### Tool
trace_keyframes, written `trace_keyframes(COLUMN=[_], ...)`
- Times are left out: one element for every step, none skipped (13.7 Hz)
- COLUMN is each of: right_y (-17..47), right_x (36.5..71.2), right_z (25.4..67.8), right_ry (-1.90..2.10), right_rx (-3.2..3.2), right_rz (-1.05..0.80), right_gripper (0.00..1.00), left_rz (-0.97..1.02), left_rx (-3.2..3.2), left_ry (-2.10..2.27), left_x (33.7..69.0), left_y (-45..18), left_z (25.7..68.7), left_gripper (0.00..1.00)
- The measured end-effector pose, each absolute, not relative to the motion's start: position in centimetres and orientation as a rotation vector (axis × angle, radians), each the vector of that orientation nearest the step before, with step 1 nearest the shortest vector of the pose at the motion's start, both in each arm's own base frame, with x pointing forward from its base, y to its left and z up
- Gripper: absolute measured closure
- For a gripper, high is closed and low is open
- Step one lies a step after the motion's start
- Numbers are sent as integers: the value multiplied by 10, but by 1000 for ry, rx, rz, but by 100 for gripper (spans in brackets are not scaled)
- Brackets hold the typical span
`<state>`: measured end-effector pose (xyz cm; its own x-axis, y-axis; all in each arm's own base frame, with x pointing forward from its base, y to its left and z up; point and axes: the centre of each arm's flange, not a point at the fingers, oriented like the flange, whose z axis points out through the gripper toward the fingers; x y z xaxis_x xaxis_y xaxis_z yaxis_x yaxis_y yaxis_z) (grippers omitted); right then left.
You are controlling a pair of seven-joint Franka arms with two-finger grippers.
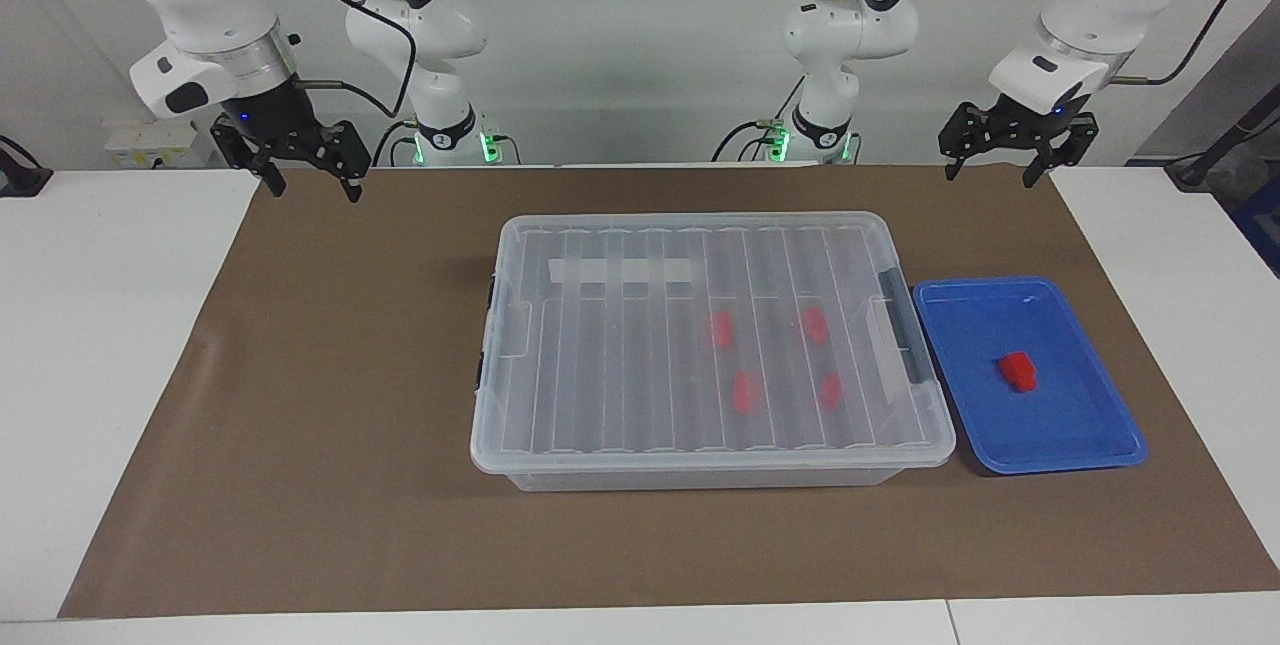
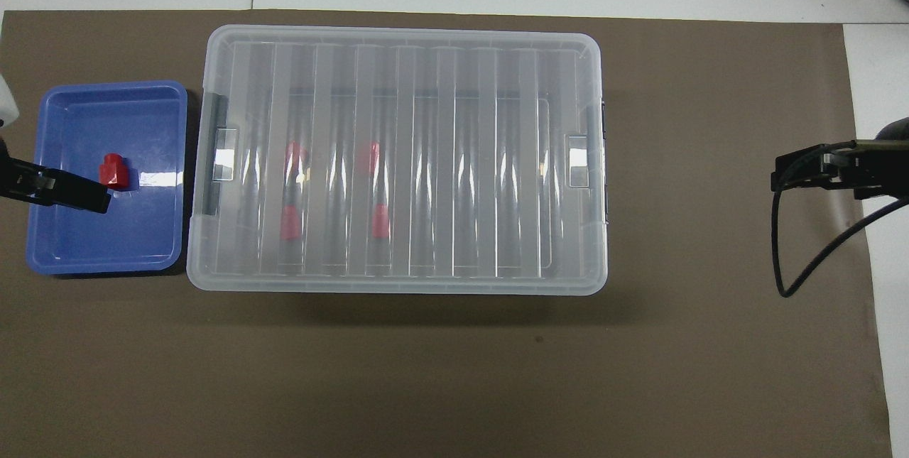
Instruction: Place red block in blue tray from box
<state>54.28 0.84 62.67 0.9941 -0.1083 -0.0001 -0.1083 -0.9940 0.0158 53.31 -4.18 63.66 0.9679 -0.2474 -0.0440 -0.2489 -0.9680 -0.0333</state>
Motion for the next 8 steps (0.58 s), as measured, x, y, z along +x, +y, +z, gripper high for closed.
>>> trace_keyframes(right_y=[8, 8, 8, 8, 8, 8, 8, 8], right_x=[543, 544, 544, 544, 544, 544, 544, 544], right_z=[626, 625, 625, 624, 623, 623, 623, 623], right_ry=[-166, -163, -160, -157, -155, -154, -153, -153], right_rx=[3121, 3122, 3122, 3122, 3122, 3122, 3122, 3122], right_rz=[-5, -7, -9, -12, -14, -15, -15, -15], right_gripper=[0, 0, 0, 0, 0, 0, 0, 0], left_rz=[56, 51, 47, 45, 43, 43, 43, 43], left_rx=[-3078, -3079, -3079, -3079, -3079, -3079, -3079, -3079], left_ry=[387, 387, 388, 388, 388, 388, 388, 388], left_x=[534, 534, 534, 534, 535, 535, 535, 535], left_y=[-41, -41, -41, -41, -41, -41, -41, -41], left_z=[637, 637, 637, 637, 637, 637, 637, 637], left_gripper=[0, 0, 0, 0, 0, 0, 0, 0])
